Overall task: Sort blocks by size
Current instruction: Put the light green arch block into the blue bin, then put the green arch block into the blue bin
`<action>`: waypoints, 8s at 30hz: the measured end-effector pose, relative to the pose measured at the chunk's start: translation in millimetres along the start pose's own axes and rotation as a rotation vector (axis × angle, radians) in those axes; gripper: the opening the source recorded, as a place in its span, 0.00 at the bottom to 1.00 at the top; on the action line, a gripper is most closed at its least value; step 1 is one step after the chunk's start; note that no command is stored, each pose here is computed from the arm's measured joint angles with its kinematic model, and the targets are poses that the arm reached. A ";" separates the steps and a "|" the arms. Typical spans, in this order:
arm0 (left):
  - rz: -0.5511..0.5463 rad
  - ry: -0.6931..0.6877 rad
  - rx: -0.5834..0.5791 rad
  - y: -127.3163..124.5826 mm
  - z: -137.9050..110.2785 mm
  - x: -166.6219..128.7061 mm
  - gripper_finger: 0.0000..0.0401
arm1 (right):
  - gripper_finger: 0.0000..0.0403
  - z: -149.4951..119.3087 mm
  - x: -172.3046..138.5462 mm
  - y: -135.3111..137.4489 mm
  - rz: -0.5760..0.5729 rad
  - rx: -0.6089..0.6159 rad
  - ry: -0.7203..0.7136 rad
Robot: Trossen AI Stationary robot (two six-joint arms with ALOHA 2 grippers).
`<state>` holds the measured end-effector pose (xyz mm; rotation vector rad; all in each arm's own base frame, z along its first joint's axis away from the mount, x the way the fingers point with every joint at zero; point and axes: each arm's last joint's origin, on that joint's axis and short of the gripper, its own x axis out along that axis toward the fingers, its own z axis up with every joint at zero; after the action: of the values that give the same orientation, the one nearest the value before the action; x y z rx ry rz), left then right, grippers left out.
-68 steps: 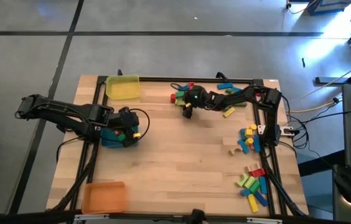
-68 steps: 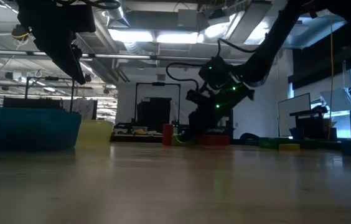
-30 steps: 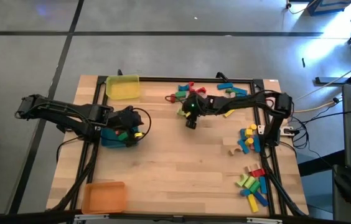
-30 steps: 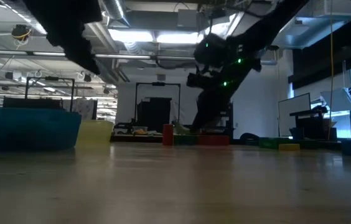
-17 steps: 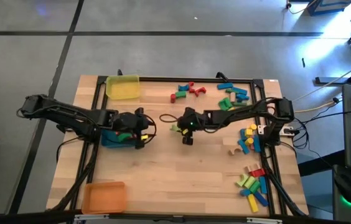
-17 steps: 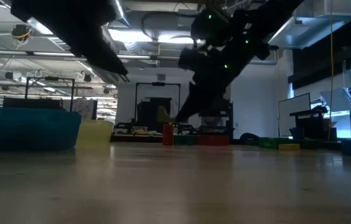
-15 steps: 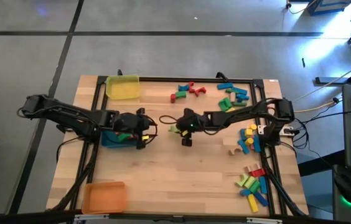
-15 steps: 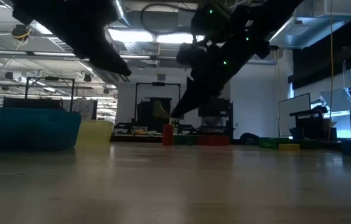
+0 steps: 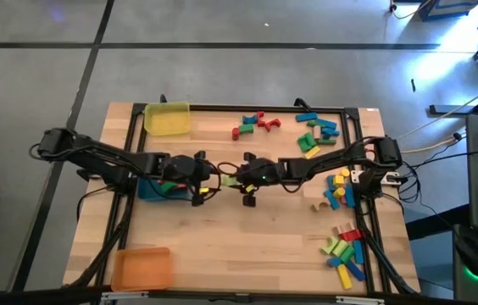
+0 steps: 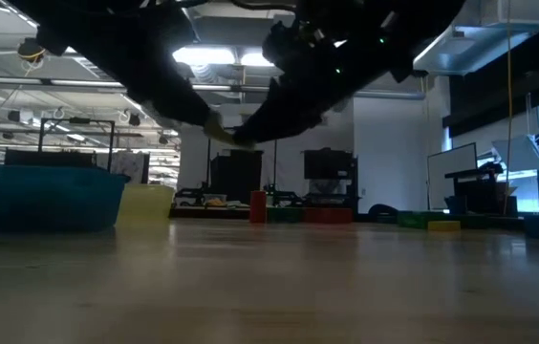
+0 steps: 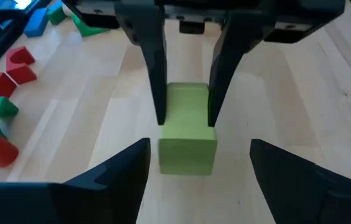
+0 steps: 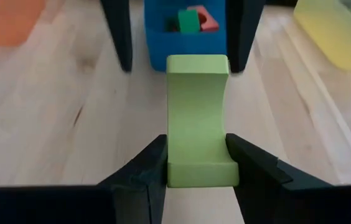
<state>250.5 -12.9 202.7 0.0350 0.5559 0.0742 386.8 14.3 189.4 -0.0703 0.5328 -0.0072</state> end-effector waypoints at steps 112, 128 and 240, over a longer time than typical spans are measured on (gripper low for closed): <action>0.401 0.345 -0.102 112.2 66.1 32.0 0.51 | 0.70 -79.8 -75.9 -11.5 -0.505 0.145 0.715; 0.373 0.376 -0.115 193.9 83.4 79.4 0.56 | 0.70 -78.2 -72.3 -8.1 -0.396 0.230 0.699; 0.232 0.859 -0.291 10.7 -6.0 -73.9 0.32 | 0.70 -56.5 -46.7 -4.4 -0.197 0.148 0.239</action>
<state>184.1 -8.1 237.0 -0.2279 1.3930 0.4069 317.9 7.3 164.8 0.0235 0.7609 -0.2500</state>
